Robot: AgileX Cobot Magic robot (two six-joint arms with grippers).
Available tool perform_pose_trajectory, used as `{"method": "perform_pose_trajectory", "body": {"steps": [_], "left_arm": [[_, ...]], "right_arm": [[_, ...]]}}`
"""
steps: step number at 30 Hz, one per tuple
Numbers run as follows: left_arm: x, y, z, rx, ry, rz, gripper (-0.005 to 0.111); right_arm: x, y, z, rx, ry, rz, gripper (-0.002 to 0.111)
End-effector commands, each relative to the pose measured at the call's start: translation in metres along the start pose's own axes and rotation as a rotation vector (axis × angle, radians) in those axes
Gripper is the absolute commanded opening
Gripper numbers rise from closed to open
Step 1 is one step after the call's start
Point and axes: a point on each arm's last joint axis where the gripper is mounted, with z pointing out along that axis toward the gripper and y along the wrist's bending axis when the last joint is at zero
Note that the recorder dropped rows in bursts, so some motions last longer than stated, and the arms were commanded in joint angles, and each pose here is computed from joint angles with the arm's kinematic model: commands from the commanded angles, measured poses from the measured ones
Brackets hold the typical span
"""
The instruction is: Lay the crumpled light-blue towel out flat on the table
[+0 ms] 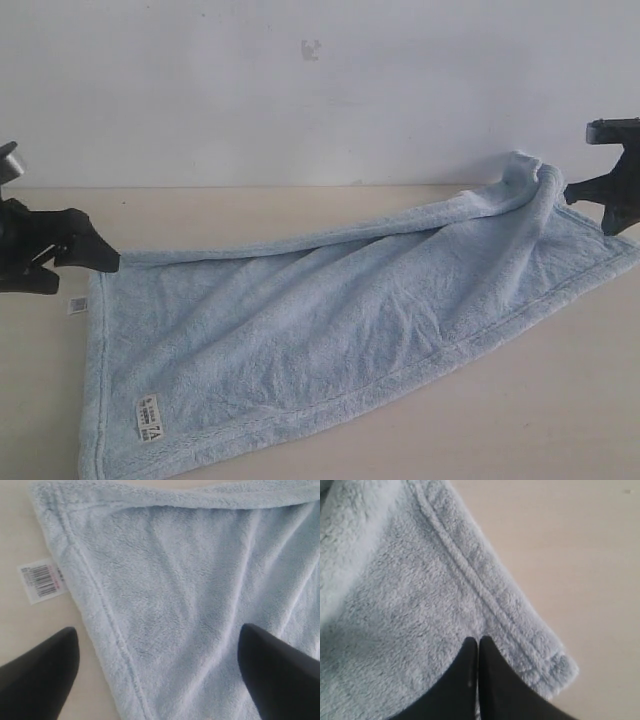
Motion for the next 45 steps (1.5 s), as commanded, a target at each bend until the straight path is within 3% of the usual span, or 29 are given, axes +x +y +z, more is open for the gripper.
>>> {"method": "perform_pose_trajectory", "body": {"steps": [1,11,24,30,34,39,45], "left_arm": [[0.002,-0.015,0.007,0.028,0.019,0.037,0.08],[0.004,-0.021,0.011,0.04,0.032,0.05,0.08],[0.005,-0.022,0.011,0.052,0.046,0.05,0.08],[0.017,-0.025,0.009,0.087,0.168,0.107,0.08],[0.028,-0.027,0.009,0.1,0.278,0.109,0.08],[0.053,-0.047,0.024,0.129,0.376,0.148,0.077],[0.075,-0.085,0.038,0.17,0.465,0.206,0.057]], "right_arm": [[0.001,-0.003,0.012,0.016,-0.016,-0.017,0.0],[0.011,-0.002,0.033,0.002,0.051,-0.025,0.0],[0.031,-0.002,0.02,0.009,0.262,-0.025,0.0],[0.06,-0.003,-0.009,0.074,0.335,-0.041,0.0],[0.1,-0.005,-0.018,0.127,0.375,-0.048,0.0],[0.145,-0.012,-0.033,0.128,0.313,0.013,0.0],[0.188,-0.013,-0.04,0.119,0.311,0.034,0.0]]}}
